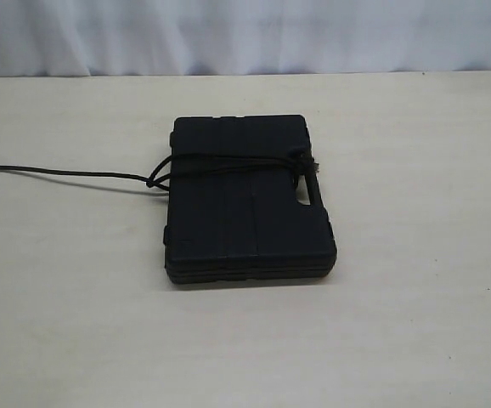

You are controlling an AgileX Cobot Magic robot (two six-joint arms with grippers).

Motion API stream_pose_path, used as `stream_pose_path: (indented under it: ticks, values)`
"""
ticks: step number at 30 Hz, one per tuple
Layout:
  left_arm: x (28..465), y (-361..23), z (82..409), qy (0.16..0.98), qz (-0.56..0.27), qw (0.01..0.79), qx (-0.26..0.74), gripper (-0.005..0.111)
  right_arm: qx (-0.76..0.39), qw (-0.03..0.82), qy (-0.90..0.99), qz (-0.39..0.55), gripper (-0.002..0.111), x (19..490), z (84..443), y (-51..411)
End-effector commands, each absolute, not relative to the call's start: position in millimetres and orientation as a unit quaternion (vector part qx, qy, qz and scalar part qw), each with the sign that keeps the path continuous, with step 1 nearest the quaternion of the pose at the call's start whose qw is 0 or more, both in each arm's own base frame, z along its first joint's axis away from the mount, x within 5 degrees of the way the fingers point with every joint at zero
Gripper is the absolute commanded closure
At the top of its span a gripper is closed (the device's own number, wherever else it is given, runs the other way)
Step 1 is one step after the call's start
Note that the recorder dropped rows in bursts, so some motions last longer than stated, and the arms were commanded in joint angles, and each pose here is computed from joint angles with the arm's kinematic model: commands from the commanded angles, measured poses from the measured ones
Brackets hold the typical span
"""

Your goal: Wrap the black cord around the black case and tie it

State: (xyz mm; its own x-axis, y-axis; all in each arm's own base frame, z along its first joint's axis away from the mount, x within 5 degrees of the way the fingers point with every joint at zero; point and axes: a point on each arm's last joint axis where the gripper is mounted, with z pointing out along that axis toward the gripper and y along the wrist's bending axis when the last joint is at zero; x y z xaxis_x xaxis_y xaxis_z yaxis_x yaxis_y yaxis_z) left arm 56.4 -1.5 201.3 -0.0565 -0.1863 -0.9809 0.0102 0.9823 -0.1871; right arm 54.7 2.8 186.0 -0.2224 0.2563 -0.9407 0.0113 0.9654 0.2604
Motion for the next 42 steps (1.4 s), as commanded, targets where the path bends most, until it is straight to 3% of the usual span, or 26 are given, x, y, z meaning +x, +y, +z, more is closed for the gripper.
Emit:
stream_pose_path:
  ticks: [1, 11, 42]
  values:
    - [56, -2, 201, 0.722, -0.074, 0.685, -0.06, 0.107, 0.088, 0.624, 0.77, 0.098, 0.104, 55, 187, 2]
    - [54, -1, 184, 0.785, -0.04, 0.617, -0.042, 0.107, 0.068, 0.628, 0.772, 0.068, 0.104, 55, 187, 0]
    - [54, 0, 184, 0.784, -0.038, 0.619, -0.04, 0.107, 0.052, 0.631, 0.773, 0.045, 0.104, 55, 187, -1]
